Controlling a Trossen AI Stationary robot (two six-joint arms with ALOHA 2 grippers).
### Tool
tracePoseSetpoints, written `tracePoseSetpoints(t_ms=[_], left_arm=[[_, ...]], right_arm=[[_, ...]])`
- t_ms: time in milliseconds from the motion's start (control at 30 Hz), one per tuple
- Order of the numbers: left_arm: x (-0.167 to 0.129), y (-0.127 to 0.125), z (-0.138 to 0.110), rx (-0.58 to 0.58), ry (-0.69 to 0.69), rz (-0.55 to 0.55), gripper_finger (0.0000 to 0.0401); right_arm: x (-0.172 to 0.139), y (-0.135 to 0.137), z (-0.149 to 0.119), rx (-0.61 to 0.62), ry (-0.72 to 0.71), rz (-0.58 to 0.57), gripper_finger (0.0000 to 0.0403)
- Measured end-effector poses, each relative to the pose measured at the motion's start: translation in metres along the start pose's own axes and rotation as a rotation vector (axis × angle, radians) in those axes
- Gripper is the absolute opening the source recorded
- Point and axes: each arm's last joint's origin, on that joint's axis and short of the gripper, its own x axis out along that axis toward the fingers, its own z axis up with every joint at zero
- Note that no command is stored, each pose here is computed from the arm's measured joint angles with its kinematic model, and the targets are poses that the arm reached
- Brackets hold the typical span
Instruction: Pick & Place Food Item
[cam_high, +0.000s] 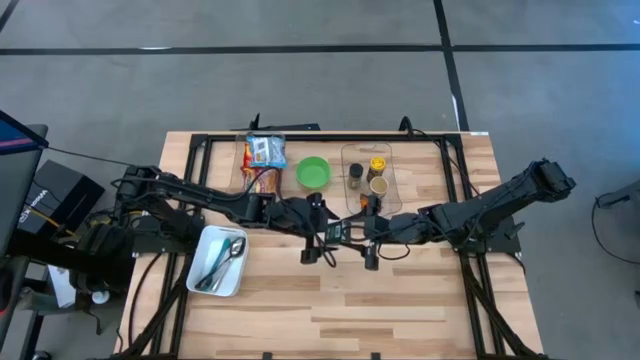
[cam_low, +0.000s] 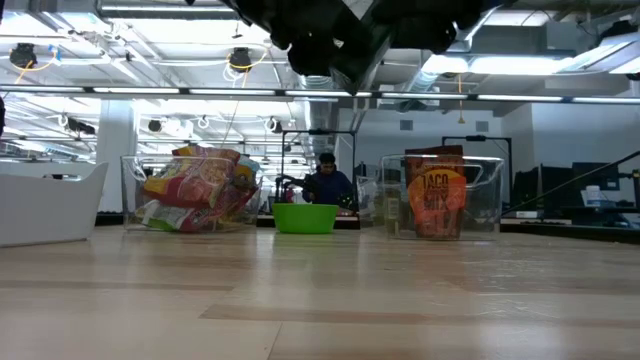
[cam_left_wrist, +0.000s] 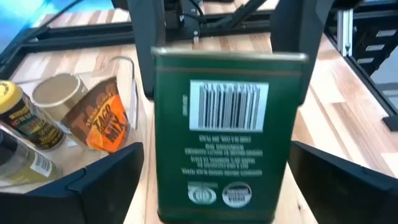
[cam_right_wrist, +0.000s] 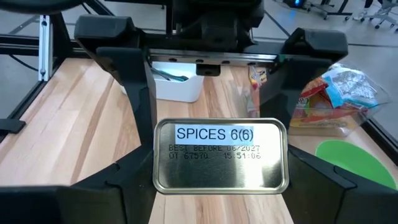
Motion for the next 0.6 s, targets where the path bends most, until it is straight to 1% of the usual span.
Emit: tracePoseSetpoints(t_ms=[233, 500, 600], left_arm=[[-0.002, 0.000, -0.005, 0.005, 0.050, 0.000, 0.0375], [-0.021, 0.002, 0.007, -0.004, -0.004, 0.004, 0.0374], [-0.030, 0.004, 0.011, -0.006, -0.014, 0.031, 0.0374]], right_arm=[[-0.002, -0.001, -0.003, -0.002, 0.041, -0.007, 0.0271], [-0.005, 0.004, -0.009, -0.003, 0.095, 0.002, 0.0271], [-0.011, 0.005, -0.012, -0.010, 0.130, -0.025, 0.0271]])
